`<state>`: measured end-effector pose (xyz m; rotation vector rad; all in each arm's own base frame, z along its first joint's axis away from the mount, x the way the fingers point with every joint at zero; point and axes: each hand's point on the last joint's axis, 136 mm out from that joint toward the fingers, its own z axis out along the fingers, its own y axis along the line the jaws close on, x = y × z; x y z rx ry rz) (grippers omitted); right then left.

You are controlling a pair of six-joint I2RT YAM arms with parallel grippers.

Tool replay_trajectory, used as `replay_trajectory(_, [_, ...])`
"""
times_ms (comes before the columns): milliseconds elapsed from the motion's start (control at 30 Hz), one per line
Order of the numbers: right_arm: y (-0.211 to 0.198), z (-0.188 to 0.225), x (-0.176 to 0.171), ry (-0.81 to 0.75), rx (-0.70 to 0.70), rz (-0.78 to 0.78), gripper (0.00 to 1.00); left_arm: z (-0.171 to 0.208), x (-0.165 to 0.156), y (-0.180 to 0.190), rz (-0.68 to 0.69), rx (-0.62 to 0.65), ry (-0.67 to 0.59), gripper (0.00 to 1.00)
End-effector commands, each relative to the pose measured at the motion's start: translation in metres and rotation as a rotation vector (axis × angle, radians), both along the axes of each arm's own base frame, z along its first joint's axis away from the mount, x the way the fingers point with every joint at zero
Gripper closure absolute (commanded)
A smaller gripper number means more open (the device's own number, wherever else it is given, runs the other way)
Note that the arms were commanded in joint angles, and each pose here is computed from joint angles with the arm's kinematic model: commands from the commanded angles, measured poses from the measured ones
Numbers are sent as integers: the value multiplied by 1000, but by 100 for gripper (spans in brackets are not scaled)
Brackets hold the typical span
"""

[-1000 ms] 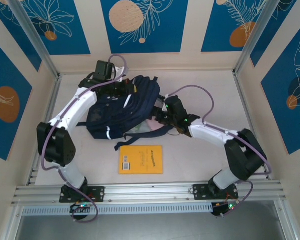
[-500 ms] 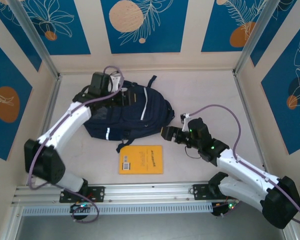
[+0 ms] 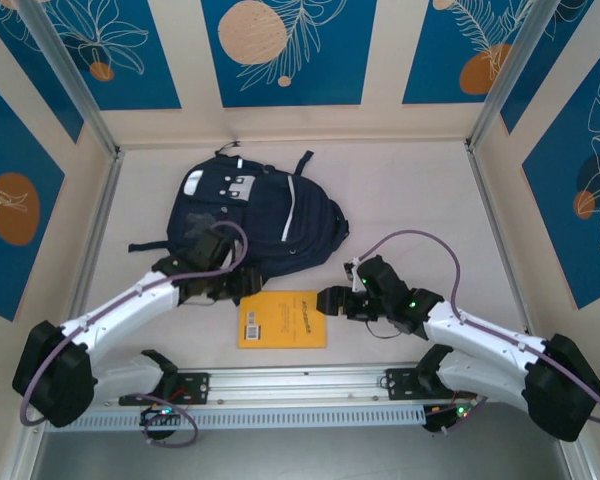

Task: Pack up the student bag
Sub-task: Pick up the book from the bottom-center of the table.

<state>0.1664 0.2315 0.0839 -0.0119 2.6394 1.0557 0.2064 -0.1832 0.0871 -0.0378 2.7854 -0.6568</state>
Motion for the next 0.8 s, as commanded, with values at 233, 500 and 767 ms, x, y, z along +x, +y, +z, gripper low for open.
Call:
replay_trajectory(233, [22, -28, -4, 163, 24, 19, 28, -34, -19, 5, 66, -66, 20, 39])
replay_trajectory(500, [39, -41, 1, 213, 13, 43, 31, -50, -33, -20, 0, -171, 66, 51])
replay_trajectory(767, [46, -25, 0, 207, 43, 62, 46, -54, -36, -25, -32, -161, 67, 59])
